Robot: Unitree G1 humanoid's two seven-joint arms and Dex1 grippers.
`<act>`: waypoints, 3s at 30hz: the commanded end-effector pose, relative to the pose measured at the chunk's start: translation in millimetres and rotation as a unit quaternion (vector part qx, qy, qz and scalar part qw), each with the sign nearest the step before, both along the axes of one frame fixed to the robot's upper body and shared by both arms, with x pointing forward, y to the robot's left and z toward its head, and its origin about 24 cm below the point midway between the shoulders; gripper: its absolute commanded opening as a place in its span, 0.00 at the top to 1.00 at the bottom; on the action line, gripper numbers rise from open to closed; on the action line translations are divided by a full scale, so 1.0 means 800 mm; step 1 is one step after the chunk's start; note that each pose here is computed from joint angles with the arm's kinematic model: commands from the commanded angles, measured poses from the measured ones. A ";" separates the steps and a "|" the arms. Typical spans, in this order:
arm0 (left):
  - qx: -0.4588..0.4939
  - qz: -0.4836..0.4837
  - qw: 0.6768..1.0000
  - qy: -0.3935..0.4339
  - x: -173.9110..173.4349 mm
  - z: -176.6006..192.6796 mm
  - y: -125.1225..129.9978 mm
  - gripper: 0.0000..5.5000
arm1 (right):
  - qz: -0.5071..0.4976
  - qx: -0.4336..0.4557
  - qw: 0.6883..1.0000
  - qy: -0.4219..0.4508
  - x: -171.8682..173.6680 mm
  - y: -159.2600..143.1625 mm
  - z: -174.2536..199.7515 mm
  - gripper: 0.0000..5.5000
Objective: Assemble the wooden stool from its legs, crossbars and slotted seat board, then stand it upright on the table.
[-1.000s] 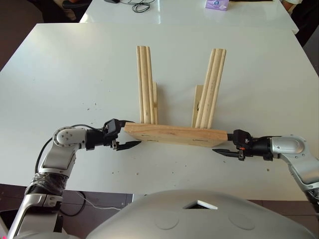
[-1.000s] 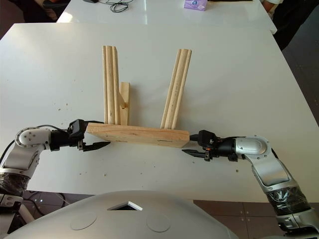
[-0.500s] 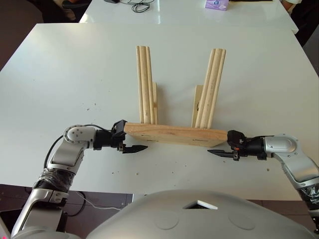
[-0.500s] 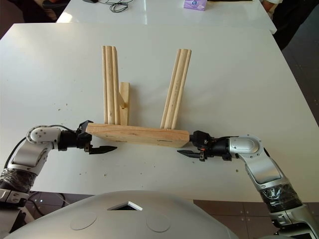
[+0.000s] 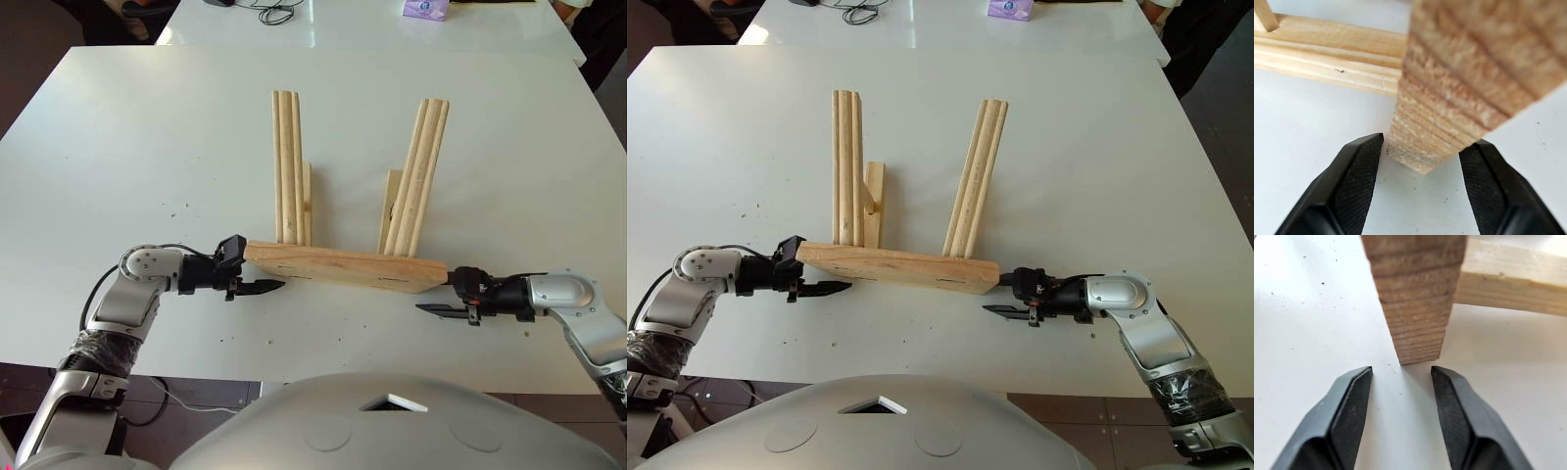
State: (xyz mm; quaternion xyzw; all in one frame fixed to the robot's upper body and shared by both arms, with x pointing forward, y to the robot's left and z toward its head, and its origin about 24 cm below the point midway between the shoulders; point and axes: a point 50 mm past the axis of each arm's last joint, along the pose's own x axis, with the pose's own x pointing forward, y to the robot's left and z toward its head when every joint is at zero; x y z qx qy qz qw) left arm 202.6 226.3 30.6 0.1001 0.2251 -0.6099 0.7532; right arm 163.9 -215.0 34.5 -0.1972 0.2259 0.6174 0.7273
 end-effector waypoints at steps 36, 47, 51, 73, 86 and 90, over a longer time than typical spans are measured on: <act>-0.001 -0.032 0.999 0.014 -0.001 0.004 -0.009 0.72 | -0.009 -0.037 0.998 0.055 -0.014 -0.012 -0.010 0.78; -0.002 -0.055 0.998 0.015 -0.002 0.006 -0.013 0.72 | -0.005 -0.034 0.999 0.028 0.008 -0.002 -0.006 0.50; 0.002 -0.057 0.998 0.012 0.003 0.010 -0.010 0.72 | -0.003 -0.034 0.999 0.030 0.008 0.002 -0.008 0.50; -0.017 -0.035 0.999 -0.006 0.012 0.021 -0.023 0.72 | -0.031 -0.003 0.999 0.011 0.006 0.010 -0.009 0.77; -0.049 -0.012 0.999 -0.003 0.003 0.073 -0.037 0.72 | -0.093 0.015 0.996 0.002 -0.036 0.017 0.036 0.77; -0.038 -0.002 0.999 0.016 -0.017 0.085 -0.039 0.72 | -0.131 0.025 0.991 0.031 -0.042 0.015 0.061 0.77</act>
